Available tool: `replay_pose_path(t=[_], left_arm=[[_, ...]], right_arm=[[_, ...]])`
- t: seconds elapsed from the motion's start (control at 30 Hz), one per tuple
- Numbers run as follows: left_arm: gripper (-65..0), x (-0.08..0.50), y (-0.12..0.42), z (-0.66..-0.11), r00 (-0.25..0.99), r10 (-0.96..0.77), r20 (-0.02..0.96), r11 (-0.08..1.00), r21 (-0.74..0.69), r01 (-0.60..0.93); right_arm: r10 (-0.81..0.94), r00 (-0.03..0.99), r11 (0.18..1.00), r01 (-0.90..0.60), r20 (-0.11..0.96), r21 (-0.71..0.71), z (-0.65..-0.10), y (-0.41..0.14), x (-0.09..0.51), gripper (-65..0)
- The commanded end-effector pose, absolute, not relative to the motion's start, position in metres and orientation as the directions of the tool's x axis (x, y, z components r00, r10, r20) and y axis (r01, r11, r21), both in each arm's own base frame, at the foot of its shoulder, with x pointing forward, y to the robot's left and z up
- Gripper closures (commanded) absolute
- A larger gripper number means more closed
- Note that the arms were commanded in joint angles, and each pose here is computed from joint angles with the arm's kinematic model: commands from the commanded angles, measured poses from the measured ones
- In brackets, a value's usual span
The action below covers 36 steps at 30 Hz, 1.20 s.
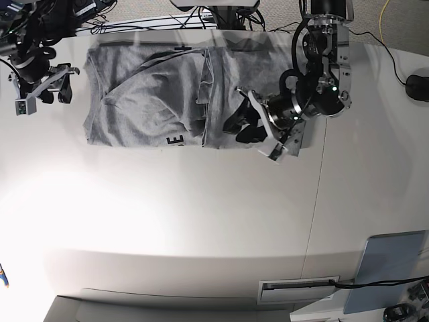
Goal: Fold the T-shirt properly
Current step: 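Regrasp the folded strip with the right gripper and pull it inward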
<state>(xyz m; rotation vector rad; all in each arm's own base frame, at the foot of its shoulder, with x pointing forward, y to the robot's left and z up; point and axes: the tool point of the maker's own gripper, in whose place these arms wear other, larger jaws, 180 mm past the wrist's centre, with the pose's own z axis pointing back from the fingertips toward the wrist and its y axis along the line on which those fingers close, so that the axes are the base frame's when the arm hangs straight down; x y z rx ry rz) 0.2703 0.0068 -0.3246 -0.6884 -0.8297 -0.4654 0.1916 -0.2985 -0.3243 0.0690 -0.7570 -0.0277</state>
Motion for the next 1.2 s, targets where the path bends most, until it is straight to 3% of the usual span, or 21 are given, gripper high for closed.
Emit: replay_pose_path(t=[0.0, 0.17, 0.77, 1.17], left_arm=[[-24.1, 0.275, 0.005, -0.311, 0.564, -0.082, 0.822, 0.682, -0.366, 0.633], [-24.1, 0.269, 0.005, -0.316, 0.577, -0.083, 0.813, 0.681, -0.376, 0.628], [-24.1, 0.268, 0.005, -0.317, 0.581, -0.083, 0.810, 0.681, -0.380, 0.626], [-24.1, 0.268, 0.005, -0.317, 0.580, -0.083, 0.810, 0.681, -0.379, 0.627]], right_arm=[[-0.053, 0.697, 0.995, -0.021, 0.715, 0.094, -0.316, -0.299, 0.200, -29.3], [-0.096, 0.711, 0.985, -0.032, 0.697, 0.169, -0.332, -0.298, 0.203, -40.2], [-0.329, 0.726, 0.914, 0.085, 0.604, 0.396, -0.350, -0.291, 0.205, -40.3], [-0.374, 0.772, 0.850, 0.062, 0.514, 0.524, -0.380, -0.264, 0.217, -40.3]])
